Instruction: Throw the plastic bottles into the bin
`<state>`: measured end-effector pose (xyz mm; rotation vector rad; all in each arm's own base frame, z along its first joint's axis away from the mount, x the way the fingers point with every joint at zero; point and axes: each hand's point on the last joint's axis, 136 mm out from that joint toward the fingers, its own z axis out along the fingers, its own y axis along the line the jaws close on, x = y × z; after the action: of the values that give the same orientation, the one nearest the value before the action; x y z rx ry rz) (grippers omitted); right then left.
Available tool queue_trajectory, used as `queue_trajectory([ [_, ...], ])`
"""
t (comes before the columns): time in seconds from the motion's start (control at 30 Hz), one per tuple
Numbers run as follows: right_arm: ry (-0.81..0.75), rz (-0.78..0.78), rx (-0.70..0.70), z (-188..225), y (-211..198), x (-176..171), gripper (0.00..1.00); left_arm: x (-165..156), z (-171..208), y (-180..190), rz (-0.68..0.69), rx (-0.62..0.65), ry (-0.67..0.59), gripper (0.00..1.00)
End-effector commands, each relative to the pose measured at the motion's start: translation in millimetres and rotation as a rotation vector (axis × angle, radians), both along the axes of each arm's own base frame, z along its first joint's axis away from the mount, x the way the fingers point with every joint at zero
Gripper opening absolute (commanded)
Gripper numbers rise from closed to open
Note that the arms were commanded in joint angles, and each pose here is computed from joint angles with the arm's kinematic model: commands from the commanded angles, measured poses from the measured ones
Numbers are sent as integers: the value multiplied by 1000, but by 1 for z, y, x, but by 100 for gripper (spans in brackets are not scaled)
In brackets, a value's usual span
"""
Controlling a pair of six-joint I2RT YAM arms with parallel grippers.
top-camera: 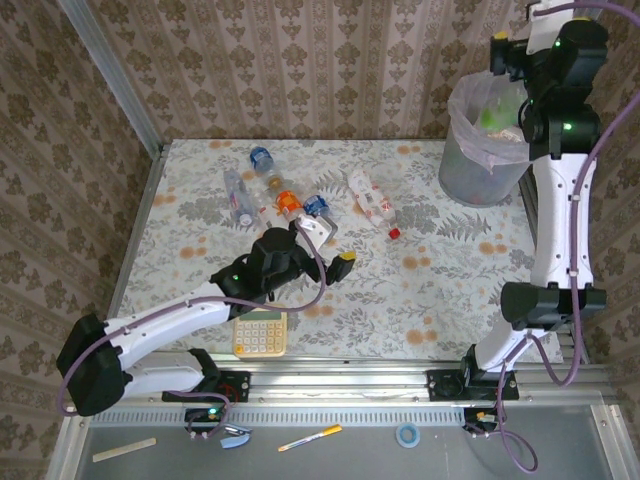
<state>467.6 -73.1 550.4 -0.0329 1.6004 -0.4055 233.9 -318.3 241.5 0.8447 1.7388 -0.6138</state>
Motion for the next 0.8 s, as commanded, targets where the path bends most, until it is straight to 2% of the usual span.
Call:
queue_trajectory([
  [0.0, -65, -23, 49, 31, 0, -34, 100, 2, 11, 15, 55, -25, 5, 100],
  [0.43, -126, 110, 73, 48, 26, -67, 100, 10, 16, 45, 172, -63, 41, 100],
  [0.7, -159, 306, 106, 50, 61, -89, 100, 23, -1, 81, 336, -34, 132, 100],
  [0.77, -201, 375, 104, 58, 74, -108, 100, 27, -7, 93, 390, -25, 157, 100],
])
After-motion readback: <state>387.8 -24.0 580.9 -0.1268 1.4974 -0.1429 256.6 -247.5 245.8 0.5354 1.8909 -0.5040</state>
